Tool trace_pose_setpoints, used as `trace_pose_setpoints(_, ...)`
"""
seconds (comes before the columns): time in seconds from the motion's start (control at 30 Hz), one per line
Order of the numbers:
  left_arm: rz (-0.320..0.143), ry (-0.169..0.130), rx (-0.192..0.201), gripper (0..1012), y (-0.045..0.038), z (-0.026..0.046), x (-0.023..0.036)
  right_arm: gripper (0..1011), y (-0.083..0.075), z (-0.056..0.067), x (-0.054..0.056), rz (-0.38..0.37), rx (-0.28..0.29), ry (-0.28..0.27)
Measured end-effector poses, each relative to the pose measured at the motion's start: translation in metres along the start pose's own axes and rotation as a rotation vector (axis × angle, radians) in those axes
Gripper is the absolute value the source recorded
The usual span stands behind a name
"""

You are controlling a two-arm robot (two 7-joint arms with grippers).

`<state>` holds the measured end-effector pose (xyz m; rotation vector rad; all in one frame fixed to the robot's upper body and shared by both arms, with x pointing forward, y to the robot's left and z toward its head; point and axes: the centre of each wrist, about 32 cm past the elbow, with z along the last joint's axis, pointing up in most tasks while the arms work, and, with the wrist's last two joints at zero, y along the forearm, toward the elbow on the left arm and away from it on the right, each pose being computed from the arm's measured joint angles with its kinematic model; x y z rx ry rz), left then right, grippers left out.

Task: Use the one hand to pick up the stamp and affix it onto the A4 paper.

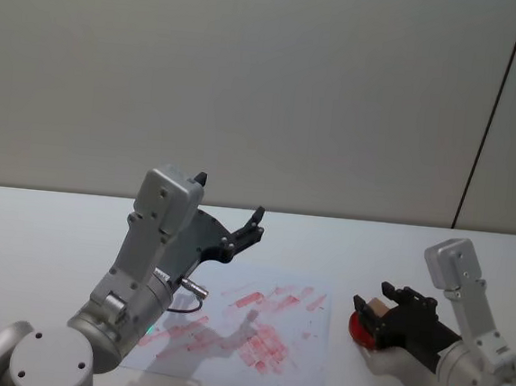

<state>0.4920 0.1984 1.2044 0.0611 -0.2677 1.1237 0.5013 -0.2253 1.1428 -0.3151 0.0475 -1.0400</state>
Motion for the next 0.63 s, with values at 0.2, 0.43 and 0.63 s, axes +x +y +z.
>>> trace_pose_setpoints(0.2, 0.000, 0.000, 0.000, 1002, 0.0000, 0.0000, 0.0000, 645, 0.0015, -0.0005, -0.0005, 0.002, -0.001, -0.002)
trace_pose_setpoints(0.43, 0.000, 0.000, 0.000, 1003, 0.0000, 0.0000, 0.0000, 893, 0.0027, -0.0008, -0.0007, 0.003, -0.002, -0.003)
trace_pose_setpoints(0.63, 0.000, 0.000, 0.000, 1002, 0.0000, 0.0000, 0.0000, 1001, 0.0031, -0.0011, -0.0008, 0.004, -0.002, -0.004)
